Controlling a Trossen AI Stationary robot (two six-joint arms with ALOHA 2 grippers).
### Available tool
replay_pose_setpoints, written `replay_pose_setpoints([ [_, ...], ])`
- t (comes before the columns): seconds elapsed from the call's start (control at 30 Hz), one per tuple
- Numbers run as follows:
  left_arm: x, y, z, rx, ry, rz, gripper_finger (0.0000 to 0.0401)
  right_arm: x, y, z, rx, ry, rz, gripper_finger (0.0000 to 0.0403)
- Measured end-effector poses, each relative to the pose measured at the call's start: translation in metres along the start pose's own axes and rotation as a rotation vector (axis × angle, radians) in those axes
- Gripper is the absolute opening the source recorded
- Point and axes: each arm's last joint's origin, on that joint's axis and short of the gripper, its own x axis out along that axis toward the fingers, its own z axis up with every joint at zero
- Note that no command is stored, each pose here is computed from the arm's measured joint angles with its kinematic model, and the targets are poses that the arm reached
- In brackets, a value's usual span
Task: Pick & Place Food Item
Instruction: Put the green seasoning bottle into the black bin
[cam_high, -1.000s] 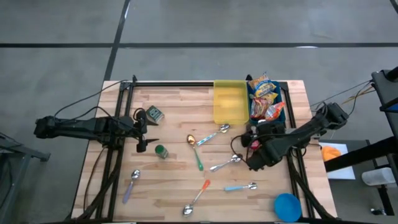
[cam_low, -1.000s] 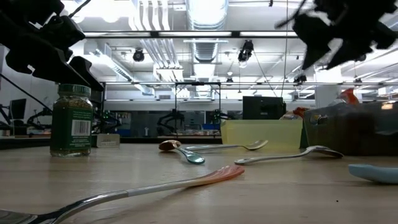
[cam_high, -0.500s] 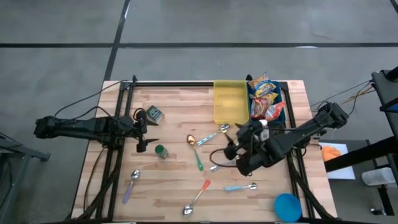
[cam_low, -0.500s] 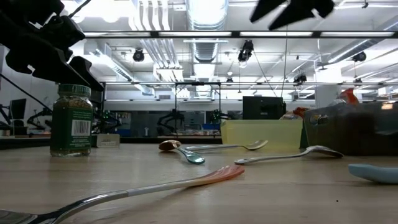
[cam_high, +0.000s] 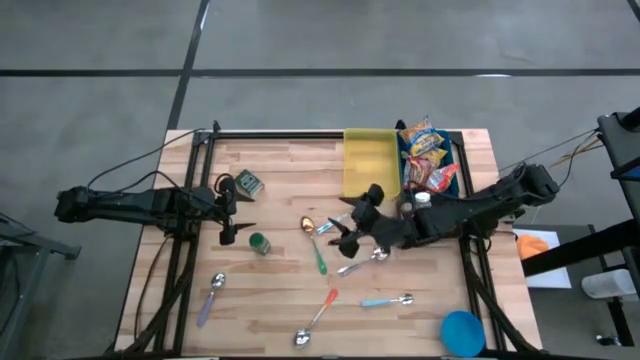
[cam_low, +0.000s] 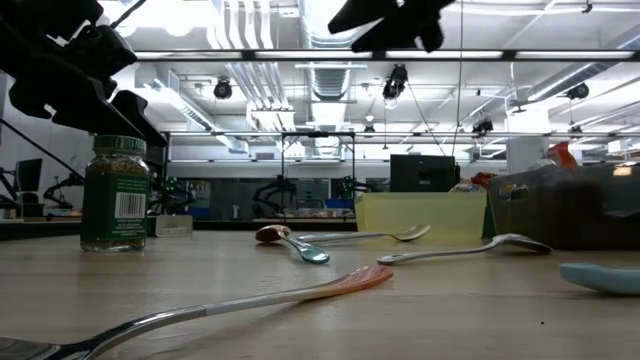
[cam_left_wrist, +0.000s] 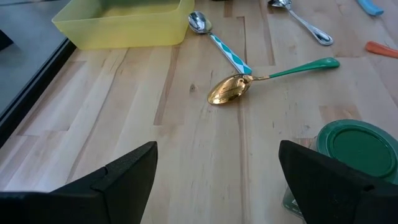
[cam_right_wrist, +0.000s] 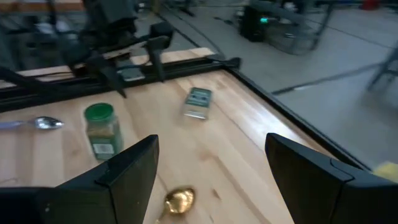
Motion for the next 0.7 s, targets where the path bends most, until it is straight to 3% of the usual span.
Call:
replay_pose_setpoints([
  [0.3, 0.000, 0.000, 0.000, 0.000, 0.000, 0.000, 0.0340, 0.025, -0.053, -0.018, -0.033, -0.019, 0.137, 0.0292],
  [0.53, 0.000, 0.000, 0.000, 0.000, 0.000, 0.000, 0.0340, 0.019, -0.096, -0.021, -0.035, -0.093, 0.188, 0.0292],
  [0.7, 0.000, 0.000, 0.000, 0.000, 0.001, 0.000, 0.0340, 0.005, -0.110, -0.019, -0.061, -0.130, 0.183, 0.0292],
])
